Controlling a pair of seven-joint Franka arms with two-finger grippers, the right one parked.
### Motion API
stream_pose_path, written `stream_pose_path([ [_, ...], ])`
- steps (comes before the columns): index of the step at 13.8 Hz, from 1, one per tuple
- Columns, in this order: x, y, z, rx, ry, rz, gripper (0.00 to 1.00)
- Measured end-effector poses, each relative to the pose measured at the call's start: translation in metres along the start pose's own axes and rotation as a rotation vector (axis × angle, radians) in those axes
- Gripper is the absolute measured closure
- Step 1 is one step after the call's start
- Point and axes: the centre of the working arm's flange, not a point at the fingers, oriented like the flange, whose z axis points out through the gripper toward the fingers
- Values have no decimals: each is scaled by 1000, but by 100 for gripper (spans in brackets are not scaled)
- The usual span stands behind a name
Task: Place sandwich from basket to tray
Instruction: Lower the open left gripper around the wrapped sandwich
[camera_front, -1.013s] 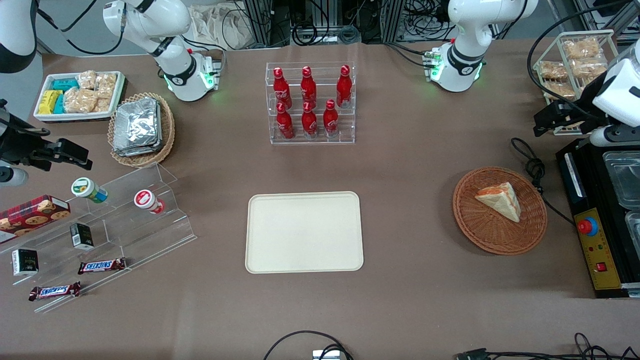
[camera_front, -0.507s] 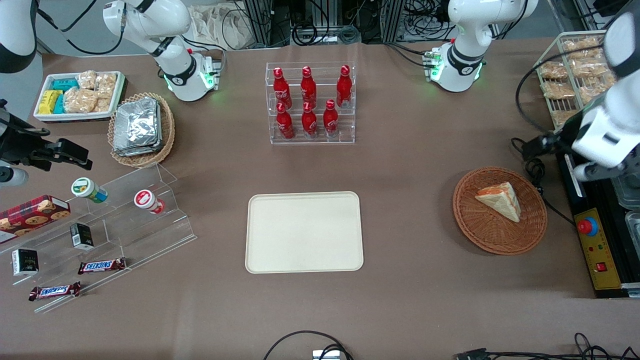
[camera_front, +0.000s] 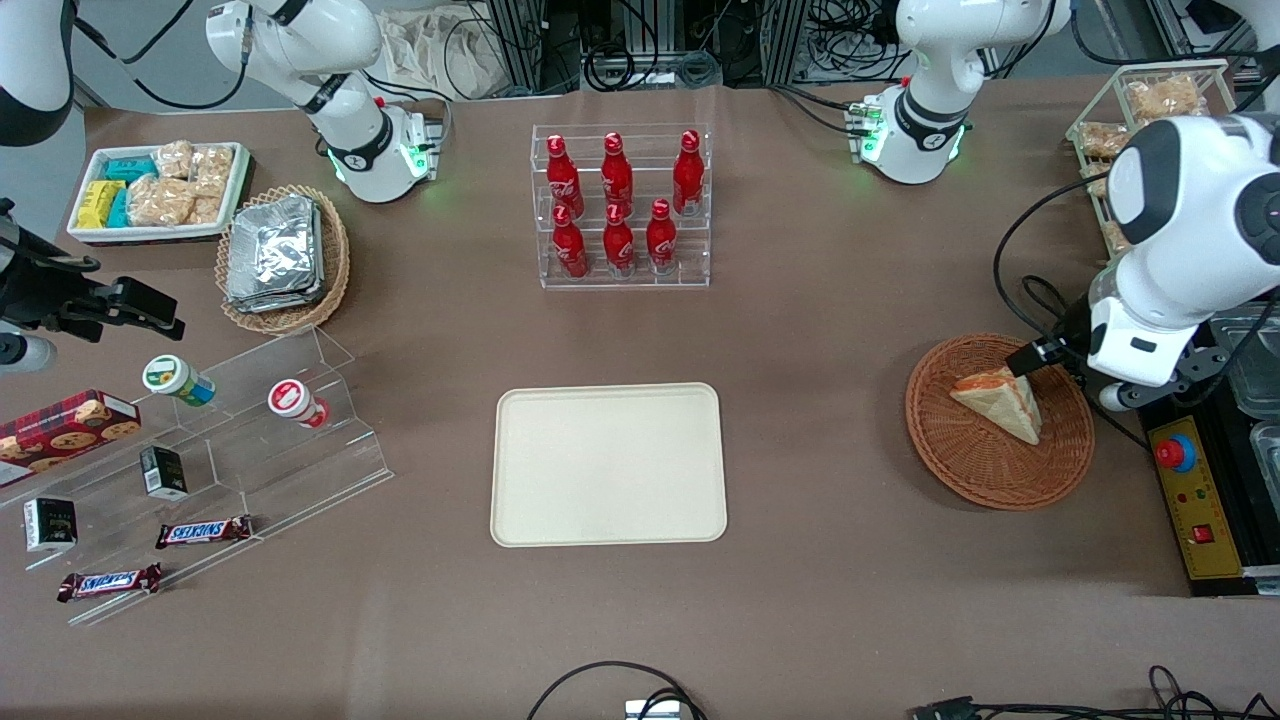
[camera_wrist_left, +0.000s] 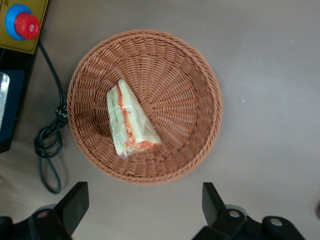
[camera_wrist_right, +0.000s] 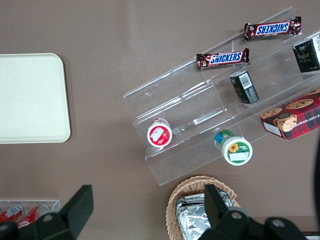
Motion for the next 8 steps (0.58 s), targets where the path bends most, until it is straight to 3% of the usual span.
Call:
stream_pose_path([
  [8, -8, -22, 57, -31, 46, -228, 0],
])
